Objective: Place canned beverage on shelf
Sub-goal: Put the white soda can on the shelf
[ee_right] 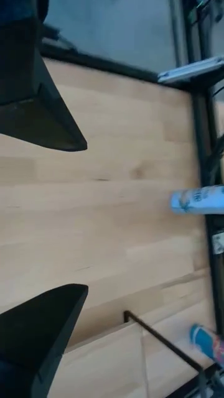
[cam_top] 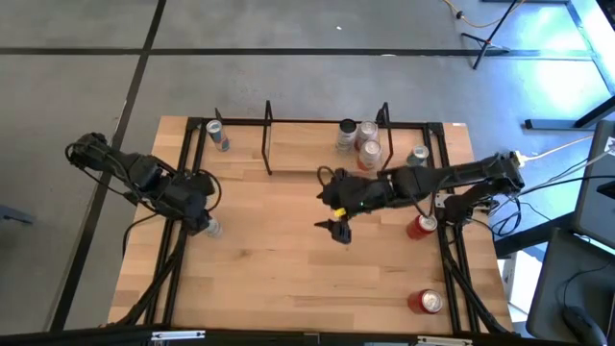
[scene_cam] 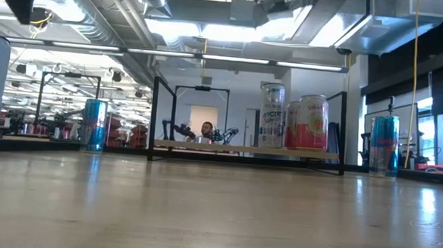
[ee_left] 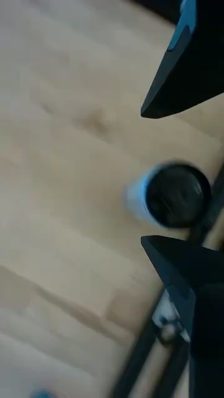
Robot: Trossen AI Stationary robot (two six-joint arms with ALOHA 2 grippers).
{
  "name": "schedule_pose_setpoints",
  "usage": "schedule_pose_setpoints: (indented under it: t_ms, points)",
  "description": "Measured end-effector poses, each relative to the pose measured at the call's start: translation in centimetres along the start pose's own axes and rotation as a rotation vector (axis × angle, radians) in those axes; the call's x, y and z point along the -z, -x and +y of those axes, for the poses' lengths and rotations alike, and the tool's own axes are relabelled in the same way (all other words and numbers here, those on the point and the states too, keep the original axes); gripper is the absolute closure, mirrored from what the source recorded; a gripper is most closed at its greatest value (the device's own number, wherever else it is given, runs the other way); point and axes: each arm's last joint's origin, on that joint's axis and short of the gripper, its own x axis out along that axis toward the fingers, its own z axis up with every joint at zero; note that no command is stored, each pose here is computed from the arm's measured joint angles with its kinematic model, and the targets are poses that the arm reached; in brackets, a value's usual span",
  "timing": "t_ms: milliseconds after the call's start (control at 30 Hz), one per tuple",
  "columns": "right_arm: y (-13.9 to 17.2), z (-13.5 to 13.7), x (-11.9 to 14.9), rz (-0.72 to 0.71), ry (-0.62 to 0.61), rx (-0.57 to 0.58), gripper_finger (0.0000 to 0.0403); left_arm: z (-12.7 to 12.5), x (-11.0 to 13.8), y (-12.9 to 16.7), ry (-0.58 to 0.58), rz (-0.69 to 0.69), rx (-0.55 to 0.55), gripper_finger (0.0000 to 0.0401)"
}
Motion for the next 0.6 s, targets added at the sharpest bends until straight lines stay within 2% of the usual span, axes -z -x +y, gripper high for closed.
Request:
schedule_pose_setpoints:
  t_ms: [400,600]
  points:
    - [-1.9,0.2,0.4,0.039,-0.025,0.026,0.0054,0.3,1.0,-3.1,0.251,0.139,-0.066,0.0087]
    - [-2.4,0.3,0.6,0.046,-0.029,0.028,0.0054,0.5,1.7,-4.4,0.325,0.207,-0.096,0.0087]
